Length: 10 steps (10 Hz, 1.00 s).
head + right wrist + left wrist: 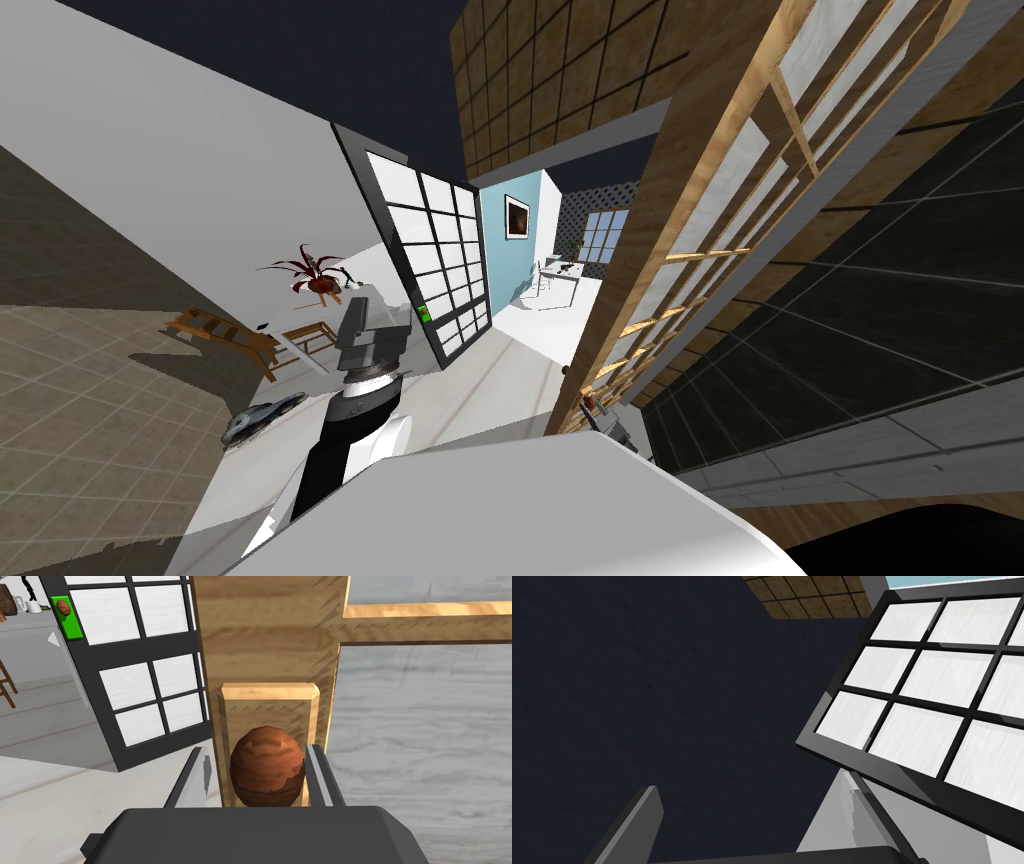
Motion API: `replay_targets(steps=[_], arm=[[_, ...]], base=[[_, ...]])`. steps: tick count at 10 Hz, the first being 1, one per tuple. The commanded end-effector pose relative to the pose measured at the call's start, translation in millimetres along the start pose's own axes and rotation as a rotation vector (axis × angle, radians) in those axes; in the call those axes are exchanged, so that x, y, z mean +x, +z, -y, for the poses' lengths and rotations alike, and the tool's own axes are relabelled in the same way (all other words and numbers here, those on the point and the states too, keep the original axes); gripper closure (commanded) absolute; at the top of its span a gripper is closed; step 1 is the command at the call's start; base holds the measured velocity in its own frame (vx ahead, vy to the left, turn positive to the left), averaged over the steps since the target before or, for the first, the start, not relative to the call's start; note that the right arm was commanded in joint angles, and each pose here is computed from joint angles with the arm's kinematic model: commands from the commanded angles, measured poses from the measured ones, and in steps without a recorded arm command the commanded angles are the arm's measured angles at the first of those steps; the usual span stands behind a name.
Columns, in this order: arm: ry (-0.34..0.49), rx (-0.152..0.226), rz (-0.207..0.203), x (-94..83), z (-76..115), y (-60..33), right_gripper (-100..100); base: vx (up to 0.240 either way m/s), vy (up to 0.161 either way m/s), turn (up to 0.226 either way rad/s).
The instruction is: Pull the door open
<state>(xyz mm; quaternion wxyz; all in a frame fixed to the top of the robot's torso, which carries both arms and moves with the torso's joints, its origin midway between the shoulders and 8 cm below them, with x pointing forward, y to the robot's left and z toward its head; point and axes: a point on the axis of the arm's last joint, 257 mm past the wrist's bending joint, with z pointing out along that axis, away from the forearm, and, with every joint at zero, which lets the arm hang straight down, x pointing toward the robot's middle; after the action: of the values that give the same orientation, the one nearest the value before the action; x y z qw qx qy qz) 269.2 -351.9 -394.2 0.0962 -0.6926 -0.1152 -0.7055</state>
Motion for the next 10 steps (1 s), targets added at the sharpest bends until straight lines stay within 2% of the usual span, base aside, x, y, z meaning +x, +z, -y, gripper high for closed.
replay_targets(steps=[1,2,4,8,10], arm=[[0.015,0.03,0.01,-4.8,14.2,-11.7,100],[0.017,0.046,0.01,-4.4,17.6,-17.0,100],[0.017,0.046,0.01,-4.4,17.6,-17.0,100],[0.026,0.095,0.012,-2.9,28.3,-34.0,100],[0.026,0.095,0.012,-2.9,28.3,-34.0,100]], base=[[-0.012,-0.005,0.006],[-0.026,-0.011,0.016],[-0.017,-0.004,-0.005],[-0.043,-0.02,0.033],[-0.052,-0.018,0.01]])
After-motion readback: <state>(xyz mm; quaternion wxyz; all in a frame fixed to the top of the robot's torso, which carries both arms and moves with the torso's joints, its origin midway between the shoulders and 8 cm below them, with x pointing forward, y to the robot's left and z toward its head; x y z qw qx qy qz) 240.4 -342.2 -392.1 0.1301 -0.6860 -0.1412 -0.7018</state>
